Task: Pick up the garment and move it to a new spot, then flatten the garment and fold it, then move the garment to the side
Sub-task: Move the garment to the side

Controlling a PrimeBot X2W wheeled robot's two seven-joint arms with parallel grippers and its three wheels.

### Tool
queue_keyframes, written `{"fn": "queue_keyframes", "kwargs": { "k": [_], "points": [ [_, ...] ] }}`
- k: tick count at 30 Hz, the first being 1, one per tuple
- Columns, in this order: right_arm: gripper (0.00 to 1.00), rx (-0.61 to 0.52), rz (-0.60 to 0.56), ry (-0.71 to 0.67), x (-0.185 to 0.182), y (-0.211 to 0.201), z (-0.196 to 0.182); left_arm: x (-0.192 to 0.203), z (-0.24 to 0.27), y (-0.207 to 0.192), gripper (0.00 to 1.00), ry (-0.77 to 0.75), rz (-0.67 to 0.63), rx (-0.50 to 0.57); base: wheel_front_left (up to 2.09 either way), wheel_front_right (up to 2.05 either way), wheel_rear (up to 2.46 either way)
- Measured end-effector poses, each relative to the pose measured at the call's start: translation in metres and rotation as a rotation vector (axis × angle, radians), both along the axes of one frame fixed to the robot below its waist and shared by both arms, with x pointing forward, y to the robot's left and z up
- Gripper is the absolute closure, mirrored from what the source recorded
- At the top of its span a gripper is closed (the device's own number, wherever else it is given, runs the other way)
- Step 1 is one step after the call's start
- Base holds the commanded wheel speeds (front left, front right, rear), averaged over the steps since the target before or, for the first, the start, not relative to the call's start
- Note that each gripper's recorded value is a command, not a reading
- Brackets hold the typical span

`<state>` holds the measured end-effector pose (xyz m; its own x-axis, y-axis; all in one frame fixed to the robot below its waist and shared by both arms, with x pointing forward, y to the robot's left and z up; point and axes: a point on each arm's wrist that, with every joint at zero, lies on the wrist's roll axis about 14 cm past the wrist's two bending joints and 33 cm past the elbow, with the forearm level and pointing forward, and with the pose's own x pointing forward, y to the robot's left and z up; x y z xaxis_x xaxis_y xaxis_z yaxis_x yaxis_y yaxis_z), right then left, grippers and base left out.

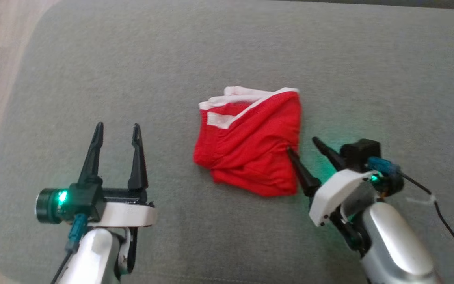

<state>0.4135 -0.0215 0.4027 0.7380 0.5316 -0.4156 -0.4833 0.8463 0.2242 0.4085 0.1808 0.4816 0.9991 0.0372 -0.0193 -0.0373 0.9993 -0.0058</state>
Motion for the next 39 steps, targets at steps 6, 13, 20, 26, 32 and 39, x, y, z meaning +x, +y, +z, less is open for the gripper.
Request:
{"fn": "queue_keyframes", "kwargs": {
  "k": [6,13,20,26,32,39],
  "points": [
    [0.00,-0.020,0.077,0.139,-0.002,0.028,-0.036,-0.005,-0.004,0.014,0.00,0.007,0.047,-0.001,0.00,0.00,0.00],
    [1.00,-0.030,0.118,0.218,-0.001,0.040,-0.038,-0.008,-0.002,0.016,0.00,0.000,0.056,-0.005,0.00,0.00,0.00],
    [1.00,-0.128,0.168,0.124,-0.003,0.029,-0.033,-0.002,-0.002,0.005,0.00,-0.006,0.026,-0.015,0.00,0.00,0.00],
    [1.00,-0.218,0.104,0.073,-0.011,-0.029,-0.031,0.009,-0.002,-0.018,0.00,-0.014,-0.042,-0.017,0.00,0.00,0.00],
    [1.00,-0.348,0.002,0.051,-0.024,-0.113,-0.022,0.027,-0.005,-0.063,0.00,-0.021,-0.179,-0.027,0.00,0.00,0.00],
    [1.00,-0.471,-0.084,0.055,-0.043,-0.185,-0.010,0.043,-0.009,-0.115,0.00,-0.020,-0.320,-0.055,0.00,0.00,0.00]
  ]
}}
